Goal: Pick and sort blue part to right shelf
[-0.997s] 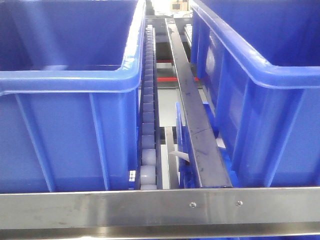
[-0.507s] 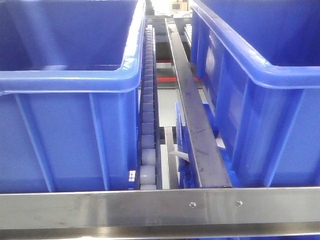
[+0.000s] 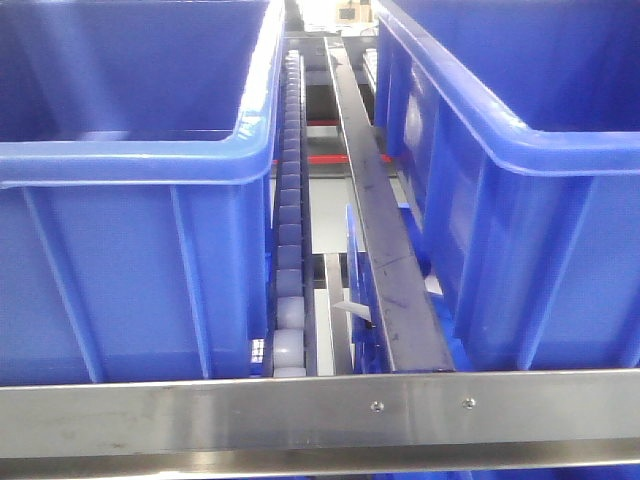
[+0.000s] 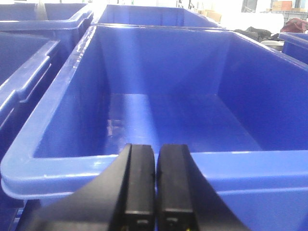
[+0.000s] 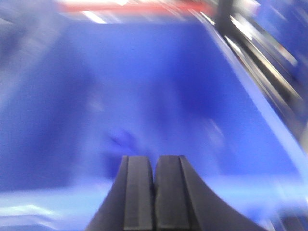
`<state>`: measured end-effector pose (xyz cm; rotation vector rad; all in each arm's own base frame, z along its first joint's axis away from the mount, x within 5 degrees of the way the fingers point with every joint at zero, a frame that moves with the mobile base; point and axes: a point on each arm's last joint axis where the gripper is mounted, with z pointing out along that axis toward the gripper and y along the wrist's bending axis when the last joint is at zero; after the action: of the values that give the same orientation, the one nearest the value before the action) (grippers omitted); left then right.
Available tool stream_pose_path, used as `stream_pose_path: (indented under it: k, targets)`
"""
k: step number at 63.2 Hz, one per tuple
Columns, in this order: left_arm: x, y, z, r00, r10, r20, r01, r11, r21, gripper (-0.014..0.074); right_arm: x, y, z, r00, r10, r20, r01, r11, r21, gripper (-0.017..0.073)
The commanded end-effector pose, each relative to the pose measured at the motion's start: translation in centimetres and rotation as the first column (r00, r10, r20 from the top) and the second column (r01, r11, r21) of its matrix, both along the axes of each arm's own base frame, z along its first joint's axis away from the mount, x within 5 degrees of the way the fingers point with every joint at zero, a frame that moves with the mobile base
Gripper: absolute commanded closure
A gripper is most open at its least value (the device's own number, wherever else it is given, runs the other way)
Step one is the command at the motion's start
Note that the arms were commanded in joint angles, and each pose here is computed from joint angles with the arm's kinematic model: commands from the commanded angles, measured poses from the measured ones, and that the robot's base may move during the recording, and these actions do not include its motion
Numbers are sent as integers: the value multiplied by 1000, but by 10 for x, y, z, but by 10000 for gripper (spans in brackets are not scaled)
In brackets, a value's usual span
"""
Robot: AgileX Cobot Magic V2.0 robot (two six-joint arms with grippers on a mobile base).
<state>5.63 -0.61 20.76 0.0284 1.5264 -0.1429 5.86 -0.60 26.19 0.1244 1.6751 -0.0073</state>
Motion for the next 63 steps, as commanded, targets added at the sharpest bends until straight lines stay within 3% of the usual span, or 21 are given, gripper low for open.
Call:
stream_pose_path:
  k: [1, 18, 63]
  targets:
    - [1, 0, 0, 998, -4, 62, 5, 1000, -22, 471, 2, 0, 4, 991, -10, 134, 14, 999, -28, 528]
    - [1, 0, 0, 998, -4, 62, 5, 1000, -22, 471, -4, 2, -44, 961, 6, 276, 12, 998, -62, 528]
    - [1, 0, 0, 998, -4, 62, 5, 1000, -22, 471, -6, 2, -46, 965, 2, 262, 15, 998, -61, 528]
